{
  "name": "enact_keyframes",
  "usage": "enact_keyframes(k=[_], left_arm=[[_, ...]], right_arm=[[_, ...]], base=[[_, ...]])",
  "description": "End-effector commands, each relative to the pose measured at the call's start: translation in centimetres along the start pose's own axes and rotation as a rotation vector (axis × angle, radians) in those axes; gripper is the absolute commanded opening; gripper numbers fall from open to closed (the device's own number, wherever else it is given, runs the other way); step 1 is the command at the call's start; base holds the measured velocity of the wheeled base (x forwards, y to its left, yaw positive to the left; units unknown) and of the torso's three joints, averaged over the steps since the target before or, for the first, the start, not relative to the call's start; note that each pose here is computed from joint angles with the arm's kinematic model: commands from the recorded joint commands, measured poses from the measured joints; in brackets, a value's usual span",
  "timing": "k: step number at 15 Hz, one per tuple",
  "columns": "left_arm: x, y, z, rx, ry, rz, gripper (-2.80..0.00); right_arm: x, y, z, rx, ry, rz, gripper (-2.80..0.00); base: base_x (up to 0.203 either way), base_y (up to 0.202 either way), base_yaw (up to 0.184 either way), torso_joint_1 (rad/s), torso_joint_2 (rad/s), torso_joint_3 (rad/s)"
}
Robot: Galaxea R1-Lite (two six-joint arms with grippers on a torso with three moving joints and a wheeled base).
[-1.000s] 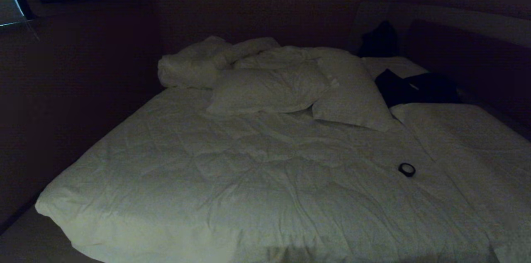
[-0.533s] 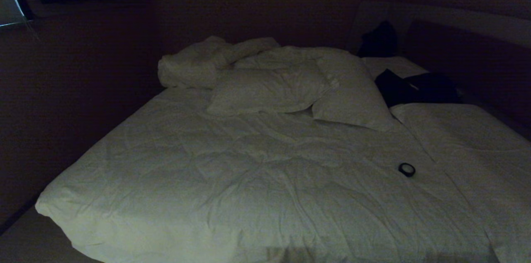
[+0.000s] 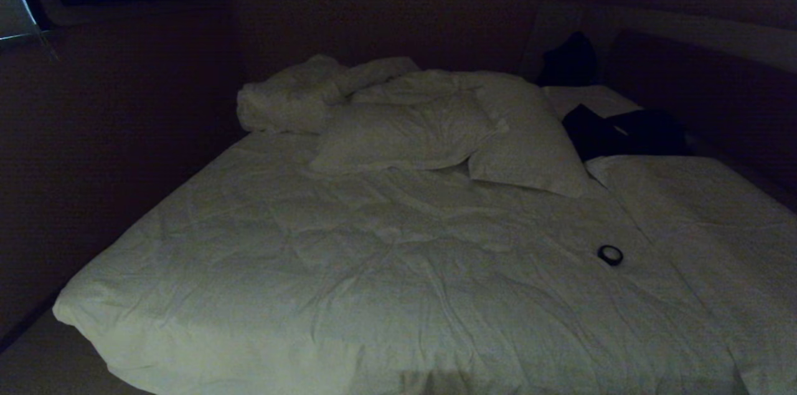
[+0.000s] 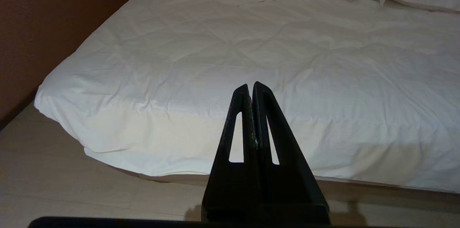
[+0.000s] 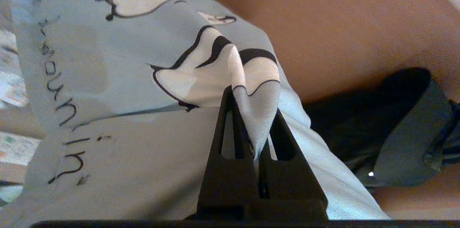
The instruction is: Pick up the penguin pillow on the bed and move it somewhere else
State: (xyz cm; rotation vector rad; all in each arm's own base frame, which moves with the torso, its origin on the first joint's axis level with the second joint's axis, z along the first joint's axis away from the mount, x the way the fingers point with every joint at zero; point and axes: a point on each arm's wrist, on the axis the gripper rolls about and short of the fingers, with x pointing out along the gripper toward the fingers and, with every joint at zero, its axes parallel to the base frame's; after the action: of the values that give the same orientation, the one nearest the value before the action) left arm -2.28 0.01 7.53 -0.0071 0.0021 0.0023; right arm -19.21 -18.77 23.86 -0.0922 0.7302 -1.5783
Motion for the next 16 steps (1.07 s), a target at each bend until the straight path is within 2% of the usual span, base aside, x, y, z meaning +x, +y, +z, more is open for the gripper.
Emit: enact_keyframes(k=[1,6,8,13,16], left_arm=[[0.0,0.0,0.0,0.000,0.001,0.001,-2.80],[0.0,0.0,0.0,-0.001,0.001,0.001,-2.80],[0.0,0.0,0.0,0.000,0.001,0.001,-2.80],[0.0,0.0,0.0,0.001,0.001,0.000,-2.80],[0.0,0.0,0.0,-0.001,0.001,0.000,-2.80]], right_arm=[[1.6,-1.5,-2.6,-0.031,0.030,0.015,-2.80],[4.4,-3.9,-6.7,-0.061,0.052,-0.037,-2.80],[5.5,-4.8,-7.5,-0.075,0.054,-0.046,-2.80],[8.5,-6.4,-9.7,-0.107,0.068,-0.036,-2.80],[11.0,-6.5,-12.2,-0.143,0.074,-0.028,-2.80]], base=[[0.000,0.000,0.000,0.000,0.00,0.000],[0.000,0.000,0.000,0.000,0.00,0.000],[0.000,0.000,0.000,0.000,0.00,0.000],[0.000,0.000,0.000,0.000,0.00,0.000],[0.000,0.000,0.000,0.000,0.00,0.000]])
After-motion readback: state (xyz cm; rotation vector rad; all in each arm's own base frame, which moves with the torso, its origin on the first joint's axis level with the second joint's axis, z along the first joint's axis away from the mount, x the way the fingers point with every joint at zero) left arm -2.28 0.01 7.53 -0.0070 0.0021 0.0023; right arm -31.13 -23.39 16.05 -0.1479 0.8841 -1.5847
